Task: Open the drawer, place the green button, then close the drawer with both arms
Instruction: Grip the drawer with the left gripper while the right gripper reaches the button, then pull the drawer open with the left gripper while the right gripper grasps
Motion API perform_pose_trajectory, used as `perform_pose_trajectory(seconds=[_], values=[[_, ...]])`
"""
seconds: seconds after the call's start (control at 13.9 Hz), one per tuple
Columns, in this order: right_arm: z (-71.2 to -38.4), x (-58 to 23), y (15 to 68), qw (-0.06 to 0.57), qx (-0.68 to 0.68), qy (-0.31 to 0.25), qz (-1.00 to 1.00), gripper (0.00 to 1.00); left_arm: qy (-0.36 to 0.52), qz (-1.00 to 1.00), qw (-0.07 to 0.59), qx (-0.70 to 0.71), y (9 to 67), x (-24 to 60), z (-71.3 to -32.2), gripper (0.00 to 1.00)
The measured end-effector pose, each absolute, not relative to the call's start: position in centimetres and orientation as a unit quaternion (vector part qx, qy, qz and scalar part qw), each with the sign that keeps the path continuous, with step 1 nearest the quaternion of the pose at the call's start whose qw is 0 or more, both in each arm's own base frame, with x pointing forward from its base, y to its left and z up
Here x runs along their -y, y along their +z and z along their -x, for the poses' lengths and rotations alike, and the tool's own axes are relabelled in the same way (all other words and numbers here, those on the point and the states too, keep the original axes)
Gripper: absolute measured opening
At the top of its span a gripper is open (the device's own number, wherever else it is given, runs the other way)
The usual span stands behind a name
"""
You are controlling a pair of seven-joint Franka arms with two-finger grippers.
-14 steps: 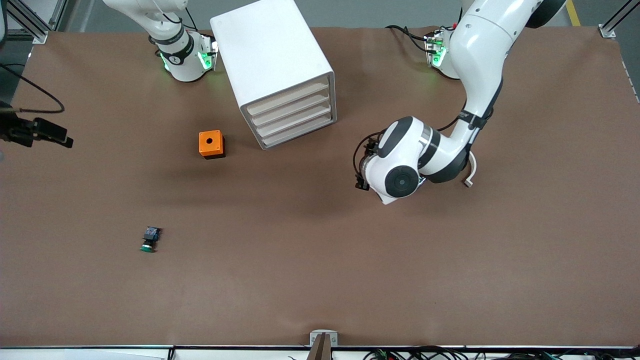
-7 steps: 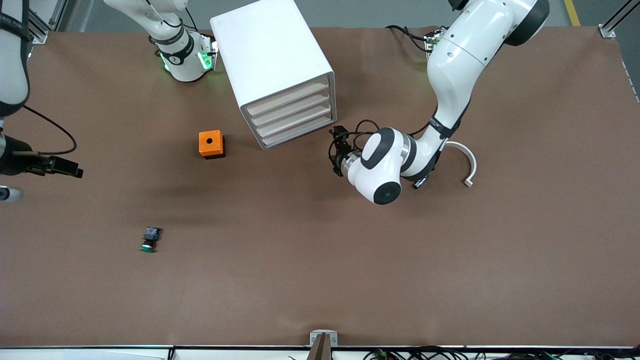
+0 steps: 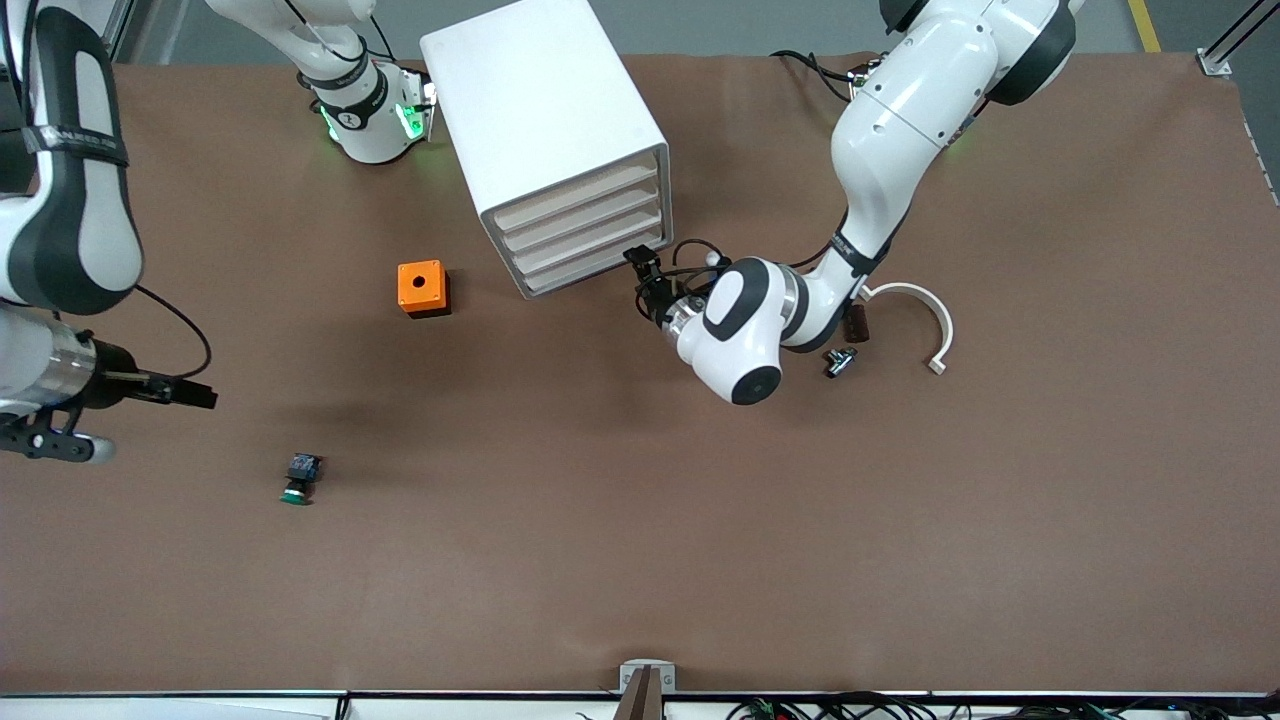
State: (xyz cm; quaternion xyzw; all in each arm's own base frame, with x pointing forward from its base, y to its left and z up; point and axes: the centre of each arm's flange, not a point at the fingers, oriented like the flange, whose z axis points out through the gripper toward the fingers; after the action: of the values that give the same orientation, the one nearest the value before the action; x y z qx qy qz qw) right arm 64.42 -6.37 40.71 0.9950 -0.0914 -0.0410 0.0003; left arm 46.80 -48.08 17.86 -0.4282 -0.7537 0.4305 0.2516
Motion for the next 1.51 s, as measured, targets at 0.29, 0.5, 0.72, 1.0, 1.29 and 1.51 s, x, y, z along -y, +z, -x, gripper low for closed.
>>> perform_pose_trajectory(seconds=[0.29, 0.5, 0.72, 1.0, 1.29, 1.51], values=[[-65.1, 5.0, 35.0, 0.004, 0.102, -0.023, -0.994, 1.00, 0.437, 0.418, 0.274, 0.748, 16.4, 50.1, -44.4, 0.63], [-65.9, 4.7, 31.4, 0.006, 0.110, -0.012, -0.994, 1.00, 0.438, 0.425, 0.281, 0.741, 16.2, 51.4, -42.9, 0.52], [-66.4, 4.4, 28.1, 0.006, 0.114, -0.006, -0.993, 1.00, 0.439, 0.430, 0.285, 0.735, 16.4, 52.6, -41.7, 0.51], [-66.7, 4.3, 25.5, -0.006, 0.127, -0.001, -0.992, 1.00, 0.438, 0.432, 0.282, 0.736, 16.2, 52.5, -41.9, 0.13], [-66.9, 3.9, 22.6, -0.007, 0.127, 0.006, -0.992, 1.00, 0.435, 0.433, 0.260, 0.746, 16.6, 51.1, -44.4, 0.14], [-67.0, 3.5, 20.4, -0.006, 0.124, 0.011, -0.992, 1.00, 0.427, 0.438, 0.224, 0.758, 17.4, 48.6, -48.6, 0.14]])
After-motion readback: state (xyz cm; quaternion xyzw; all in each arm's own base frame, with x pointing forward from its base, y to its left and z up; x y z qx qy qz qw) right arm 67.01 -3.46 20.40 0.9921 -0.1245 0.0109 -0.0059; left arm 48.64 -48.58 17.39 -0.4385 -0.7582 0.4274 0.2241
